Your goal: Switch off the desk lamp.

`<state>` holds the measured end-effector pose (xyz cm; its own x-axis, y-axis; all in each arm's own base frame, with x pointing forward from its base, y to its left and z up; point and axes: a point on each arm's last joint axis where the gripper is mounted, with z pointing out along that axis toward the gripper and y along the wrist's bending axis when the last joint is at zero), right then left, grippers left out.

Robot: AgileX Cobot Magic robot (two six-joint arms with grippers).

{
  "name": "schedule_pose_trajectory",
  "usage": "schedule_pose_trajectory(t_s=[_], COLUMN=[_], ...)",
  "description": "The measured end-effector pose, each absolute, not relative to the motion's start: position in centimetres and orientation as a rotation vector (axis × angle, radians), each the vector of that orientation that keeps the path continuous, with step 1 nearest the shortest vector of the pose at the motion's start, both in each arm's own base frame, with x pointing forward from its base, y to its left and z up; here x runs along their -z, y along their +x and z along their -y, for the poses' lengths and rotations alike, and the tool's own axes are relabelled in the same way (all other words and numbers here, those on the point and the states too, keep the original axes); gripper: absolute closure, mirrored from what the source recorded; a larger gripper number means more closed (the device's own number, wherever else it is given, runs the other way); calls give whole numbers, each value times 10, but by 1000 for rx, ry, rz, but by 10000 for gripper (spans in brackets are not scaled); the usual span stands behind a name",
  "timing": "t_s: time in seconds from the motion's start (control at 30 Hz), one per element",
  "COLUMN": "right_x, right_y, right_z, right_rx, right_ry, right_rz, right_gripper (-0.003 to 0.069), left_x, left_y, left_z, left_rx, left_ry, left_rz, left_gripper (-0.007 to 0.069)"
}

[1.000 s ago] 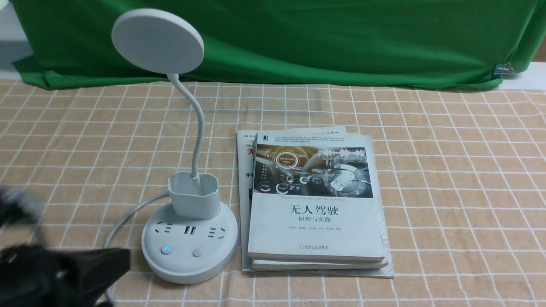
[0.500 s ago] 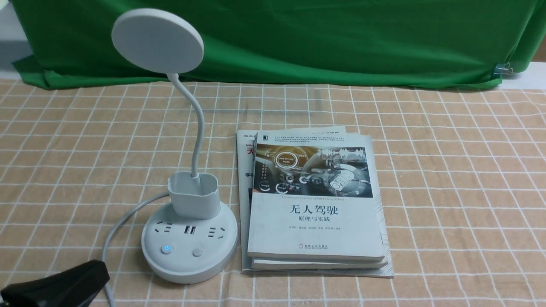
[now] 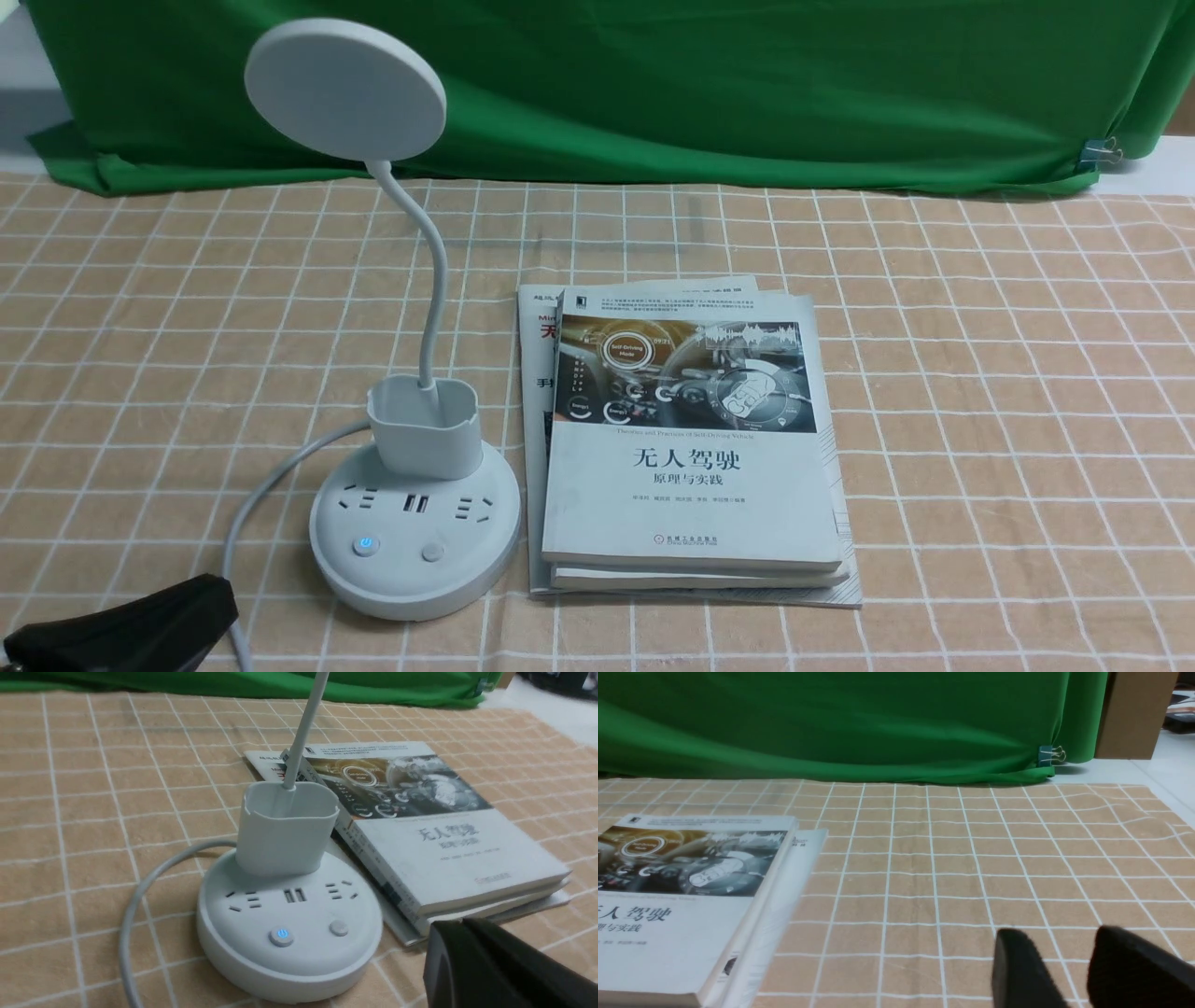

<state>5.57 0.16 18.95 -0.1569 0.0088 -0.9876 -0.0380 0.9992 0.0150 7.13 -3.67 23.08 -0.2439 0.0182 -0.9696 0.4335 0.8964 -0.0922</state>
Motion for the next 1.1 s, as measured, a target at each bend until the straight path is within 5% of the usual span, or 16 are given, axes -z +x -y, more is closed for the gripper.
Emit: schedule_pose_trajectory(t_s=[0.2, 0.57, 1.1], right_x=[-190, -190, -190], right_y=[56, 56, 56], right_z=[-2, -2, -2], right_rx=[-41, -41, -41], right_ry=[-22, -22, -22], right_rz=[-1728, -1728, -1728], right_gripper=[417, 417, 417], left_x=[-232, -202, -185], left_y=[70, 57, 55], left_z=[30, 1, 0], left_rx=[319, 59, 64], left_ry=[327, -81, -127], left_rz=[-1762, -1687, -1778], left_gripper=[629, 629, 629])
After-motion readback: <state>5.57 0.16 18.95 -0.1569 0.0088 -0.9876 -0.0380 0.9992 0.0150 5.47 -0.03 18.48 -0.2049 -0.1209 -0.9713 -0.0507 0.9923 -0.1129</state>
